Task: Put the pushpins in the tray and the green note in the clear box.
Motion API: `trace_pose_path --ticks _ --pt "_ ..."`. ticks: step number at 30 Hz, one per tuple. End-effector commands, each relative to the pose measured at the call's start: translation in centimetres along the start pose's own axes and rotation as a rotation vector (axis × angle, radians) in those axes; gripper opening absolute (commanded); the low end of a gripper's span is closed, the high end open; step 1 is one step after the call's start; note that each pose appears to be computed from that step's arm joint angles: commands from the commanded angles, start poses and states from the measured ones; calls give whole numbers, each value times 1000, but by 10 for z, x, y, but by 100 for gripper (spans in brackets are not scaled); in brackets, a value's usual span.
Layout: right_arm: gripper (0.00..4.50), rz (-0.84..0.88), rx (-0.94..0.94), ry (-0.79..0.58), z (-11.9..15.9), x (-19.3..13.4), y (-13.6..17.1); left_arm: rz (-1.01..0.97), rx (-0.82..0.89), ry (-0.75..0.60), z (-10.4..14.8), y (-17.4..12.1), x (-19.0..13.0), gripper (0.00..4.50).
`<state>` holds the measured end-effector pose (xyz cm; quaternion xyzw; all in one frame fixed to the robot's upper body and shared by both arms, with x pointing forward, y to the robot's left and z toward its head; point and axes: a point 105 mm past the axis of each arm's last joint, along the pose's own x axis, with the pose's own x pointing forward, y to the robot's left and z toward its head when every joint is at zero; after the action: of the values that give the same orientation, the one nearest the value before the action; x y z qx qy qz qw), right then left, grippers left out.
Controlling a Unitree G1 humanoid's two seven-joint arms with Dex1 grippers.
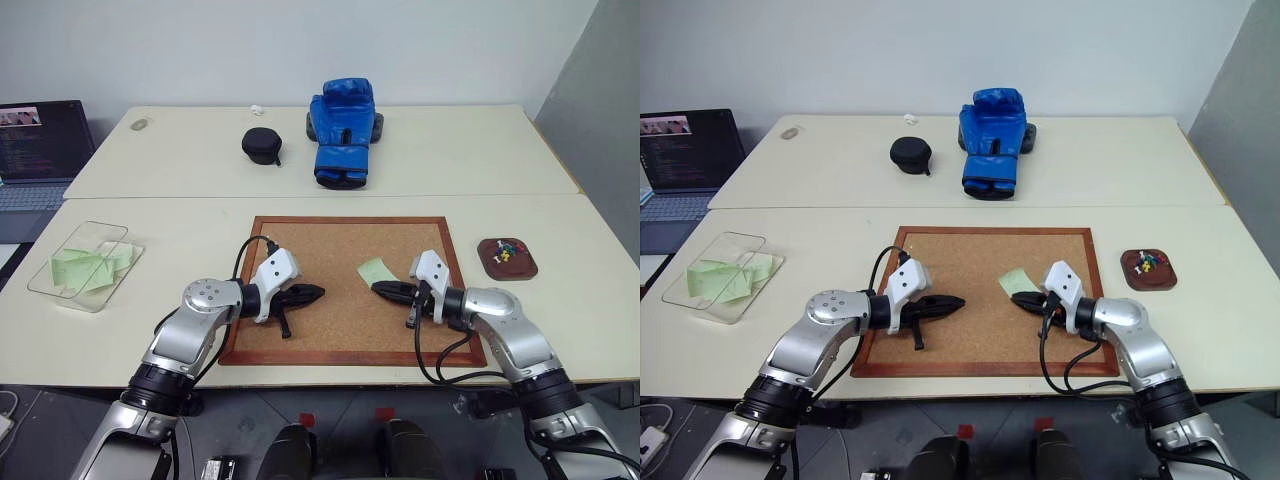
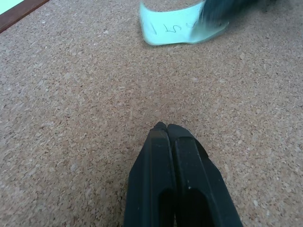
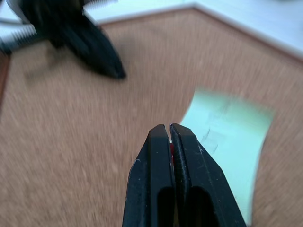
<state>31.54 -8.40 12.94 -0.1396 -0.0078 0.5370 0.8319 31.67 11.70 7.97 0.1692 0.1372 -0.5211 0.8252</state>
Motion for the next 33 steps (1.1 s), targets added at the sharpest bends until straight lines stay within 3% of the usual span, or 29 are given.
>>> trace_pose_path --ticks 1,7,12,21,26,33 --pt "3 8 -52 -66 32 -3 0 -27 -36 55 -16 -10 4 0" --pt "3 -37 -46 -69 37 -5 -10 -22 -57 13 -4 -7 5 0" --pt "3 -263 60 -79 30 -25 -45 -25 -55 2 1 -7 3 0" --pt "3 -772 157 -6 2 -110 -93 -27 -34 25 -6 -11 2 0" --pt "3 -1092 244 127 -33 -172 -109 -31 -23 34 -9 -11 4 0" --pt "3 -1074 364 135 -53 -166 -104 -40 -19 41 -9 -9 5 0"
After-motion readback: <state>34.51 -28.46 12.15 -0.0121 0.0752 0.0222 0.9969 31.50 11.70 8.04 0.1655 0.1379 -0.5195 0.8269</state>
